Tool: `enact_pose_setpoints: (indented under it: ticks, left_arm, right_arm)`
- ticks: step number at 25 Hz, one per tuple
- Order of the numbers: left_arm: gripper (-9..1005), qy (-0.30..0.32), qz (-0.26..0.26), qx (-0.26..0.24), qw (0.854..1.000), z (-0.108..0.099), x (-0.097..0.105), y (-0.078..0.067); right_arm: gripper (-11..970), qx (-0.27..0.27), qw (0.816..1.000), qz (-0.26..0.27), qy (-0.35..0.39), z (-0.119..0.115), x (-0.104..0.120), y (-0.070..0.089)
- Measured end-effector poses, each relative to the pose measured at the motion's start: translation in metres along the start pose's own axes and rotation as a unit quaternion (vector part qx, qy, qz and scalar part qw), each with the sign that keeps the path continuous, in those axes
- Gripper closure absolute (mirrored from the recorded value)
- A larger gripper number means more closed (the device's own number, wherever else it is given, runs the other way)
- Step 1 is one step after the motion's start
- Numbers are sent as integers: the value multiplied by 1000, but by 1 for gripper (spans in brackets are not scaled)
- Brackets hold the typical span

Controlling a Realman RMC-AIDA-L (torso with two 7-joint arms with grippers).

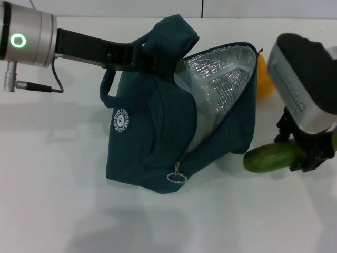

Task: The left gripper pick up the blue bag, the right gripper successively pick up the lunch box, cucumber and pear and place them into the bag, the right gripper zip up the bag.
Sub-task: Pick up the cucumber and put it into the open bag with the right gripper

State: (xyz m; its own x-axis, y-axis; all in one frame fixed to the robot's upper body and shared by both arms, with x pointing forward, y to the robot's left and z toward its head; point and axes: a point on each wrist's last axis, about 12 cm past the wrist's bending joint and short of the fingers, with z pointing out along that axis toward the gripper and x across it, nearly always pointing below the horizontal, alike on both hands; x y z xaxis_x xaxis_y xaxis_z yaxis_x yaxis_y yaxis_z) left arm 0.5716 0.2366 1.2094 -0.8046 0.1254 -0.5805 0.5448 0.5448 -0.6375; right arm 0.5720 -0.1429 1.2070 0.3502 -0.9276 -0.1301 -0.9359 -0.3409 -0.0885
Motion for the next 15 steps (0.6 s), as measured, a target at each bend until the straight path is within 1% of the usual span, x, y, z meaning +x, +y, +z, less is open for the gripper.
enact_pose_setpoints:
  ticks: [6, 11, 12, 15]
  left_arm:
    - [941, -3, -1, -1, 1000, -1, 0, 1]
    - [941, -6, -1, -1, 1000, -2, -1, 1]
    - [941, -6, -1, 0, 1000, -2, -1, 1]
    - [941, -6, 1, 0, 1000, -2, 0, 1]
  right_arm:
    - [410, 18, 1000, 24, -4, -20, 13, 12]
    - [411, 72, 996, 37, -26, -46, 20, 19]
    - [411, 90, 995, 39, -35, -54, 21, 21]
    - [411, 120, 990, 41, -62, -67, 22, 24]
